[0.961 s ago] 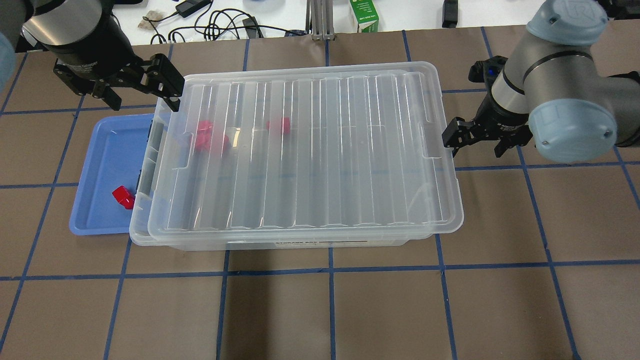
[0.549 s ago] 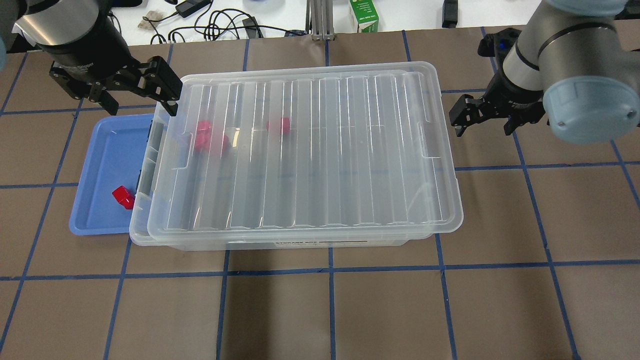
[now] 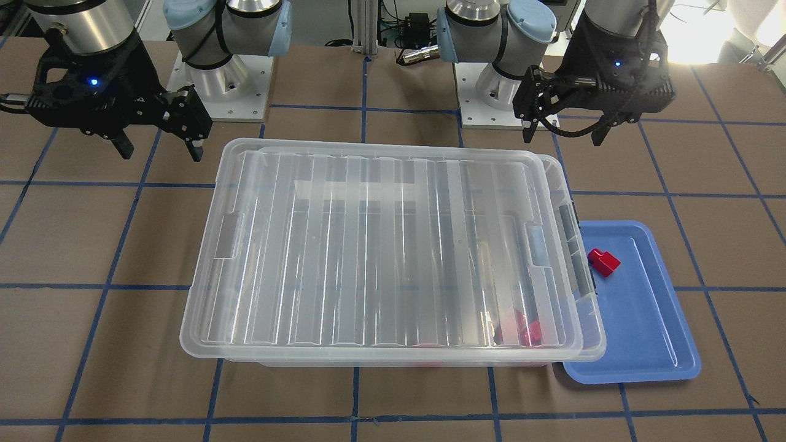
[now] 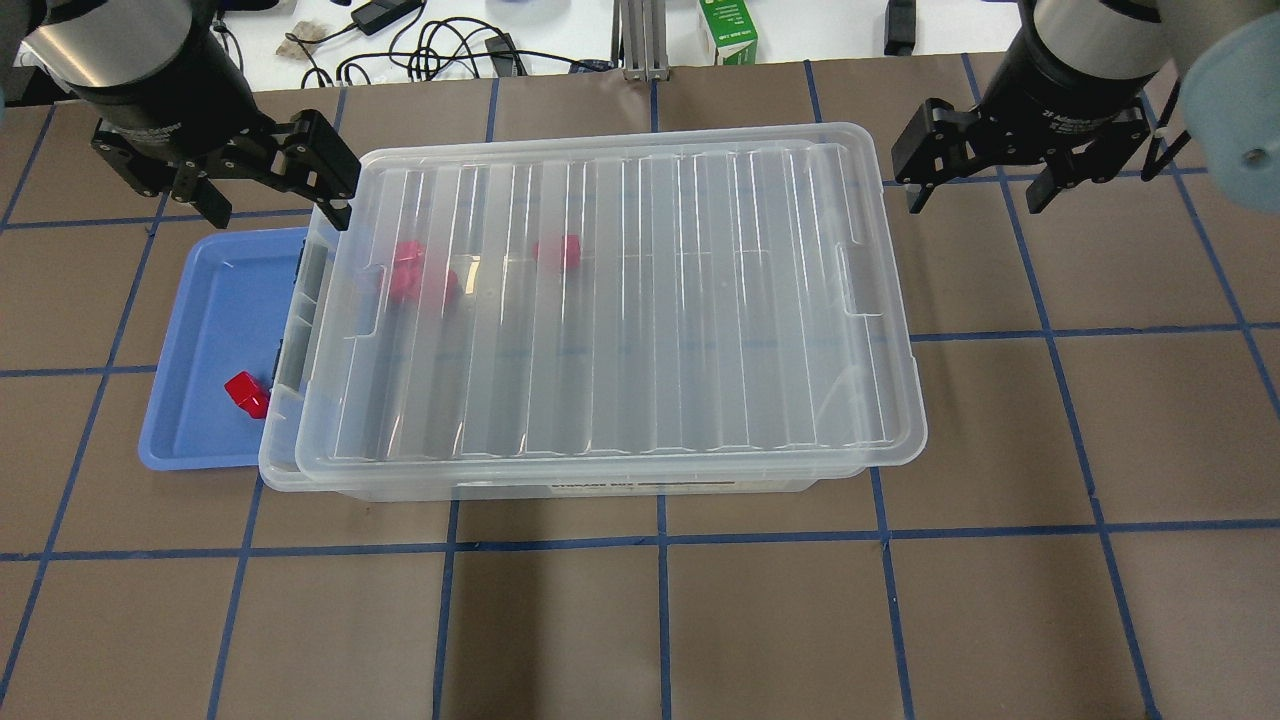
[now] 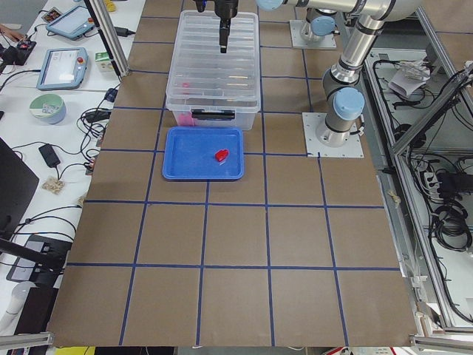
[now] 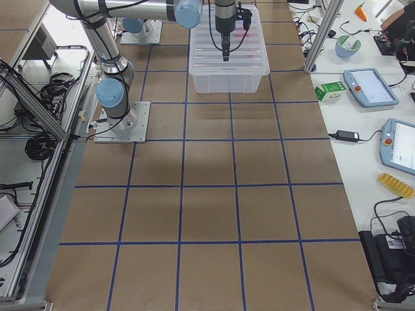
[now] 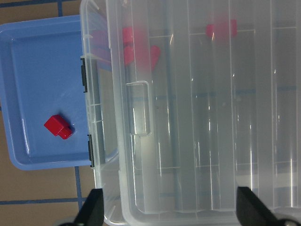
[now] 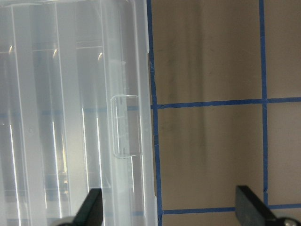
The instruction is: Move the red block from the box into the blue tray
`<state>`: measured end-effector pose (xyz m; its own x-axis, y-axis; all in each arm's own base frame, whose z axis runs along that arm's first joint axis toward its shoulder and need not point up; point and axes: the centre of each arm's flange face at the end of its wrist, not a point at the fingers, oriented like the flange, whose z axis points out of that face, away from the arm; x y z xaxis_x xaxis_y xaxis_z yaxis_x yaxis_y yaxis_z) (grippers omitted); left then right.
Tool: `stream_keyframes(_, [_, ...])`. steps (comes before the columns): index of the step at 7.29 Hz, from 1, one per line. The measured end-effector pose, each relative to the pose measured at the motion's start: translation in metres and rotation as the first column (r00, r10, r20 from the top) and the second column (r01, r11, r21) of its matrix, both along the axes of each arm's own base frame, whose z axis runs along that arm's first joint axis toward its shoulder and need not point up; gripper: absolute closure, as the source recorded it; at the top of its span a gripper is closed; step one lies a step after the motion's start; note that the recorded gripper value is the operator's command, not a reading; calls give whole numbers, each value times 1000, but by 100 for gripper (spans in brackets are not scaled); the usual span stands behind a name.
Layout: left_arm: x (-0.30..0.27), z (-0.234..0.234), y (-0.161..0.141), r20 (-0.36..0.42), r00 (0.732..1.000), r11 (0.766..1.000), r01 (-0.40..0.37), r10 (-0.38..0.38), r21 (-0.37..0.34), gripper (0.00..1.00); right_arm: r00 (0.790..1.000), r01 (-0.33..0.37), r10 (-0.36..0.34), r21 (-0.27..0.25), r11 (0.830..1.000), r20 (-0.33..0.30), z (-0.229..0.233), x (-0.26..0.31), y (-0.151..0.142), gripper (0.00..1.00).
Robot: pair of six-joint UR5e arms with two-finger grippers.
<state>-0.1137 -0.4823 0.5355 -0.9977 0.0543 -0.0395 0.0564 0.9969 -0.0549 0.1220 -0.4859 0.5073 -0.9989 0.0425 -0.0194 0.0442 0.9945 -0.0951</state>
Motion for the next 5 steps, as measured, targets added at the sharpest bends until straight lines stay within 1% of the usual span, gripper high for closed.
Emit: stream_keyframes(5, [1, 2, 0, 12, 1000, 1000, 1, -1, -6, 0, 1000, -2, 2, -3, 1000, 9, 4, 10, 1, 0])
